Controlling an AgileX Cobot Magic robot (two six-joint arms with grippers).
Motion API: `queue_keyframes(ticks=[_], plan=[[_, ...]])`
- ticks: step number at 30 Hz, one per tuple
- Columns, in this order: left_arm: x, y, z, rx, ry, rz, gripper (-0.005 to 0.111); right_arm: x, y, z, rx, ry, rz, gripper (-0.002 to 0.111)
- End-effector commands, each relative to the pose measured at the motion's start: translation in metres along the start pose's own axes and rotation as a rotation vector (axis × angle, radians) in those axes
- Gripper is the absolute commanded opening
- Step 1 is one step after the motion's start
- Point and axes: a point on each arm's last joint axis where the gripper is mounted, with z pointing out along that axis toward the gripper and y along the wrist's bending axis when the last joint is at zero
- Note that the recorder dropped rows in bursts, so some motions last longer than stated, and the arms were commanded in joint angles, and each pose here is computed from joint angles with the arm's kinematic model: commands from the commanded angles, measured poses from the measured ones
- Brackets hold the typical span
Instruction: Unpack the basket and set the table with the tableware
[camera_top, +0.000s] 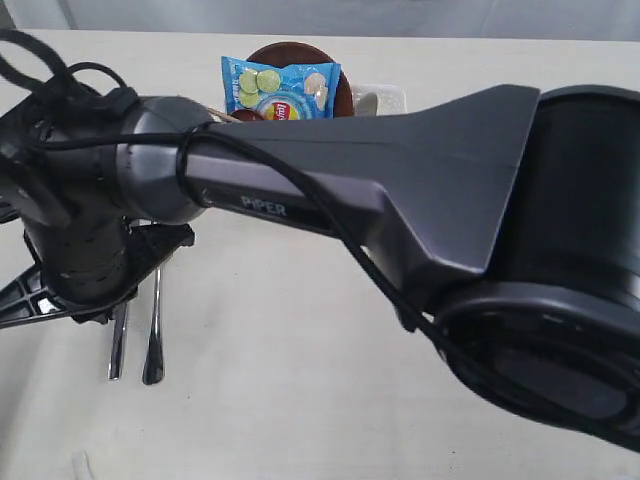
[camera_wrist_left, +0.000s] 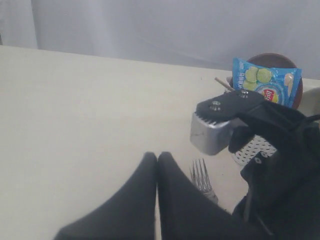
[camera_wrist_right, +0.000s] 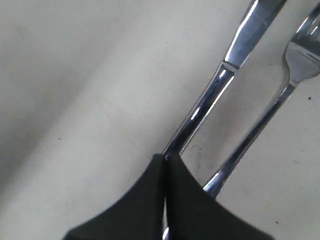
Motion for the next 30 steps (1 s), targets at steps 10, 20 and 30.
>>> queue_keyframes(ticks=[10,20,30], plan=[[0.000,0.000,0.000,0.001,-0.012,-0.001,0.000,0.011,-0.008,0.026,0.104,0.103,-0.060,-0.001],[0.000,0.000,0.000,0.001,-0.012,-0.001,0.000,0.011,-0.004,0.028,0.060,0.101,-0.065,-0.001],[0.000,0.000,0.000,0.001,-0.012,-0.001,0.000,0.015,-0.005,0.043,0.064,0.134,-0.052,-0.001]])
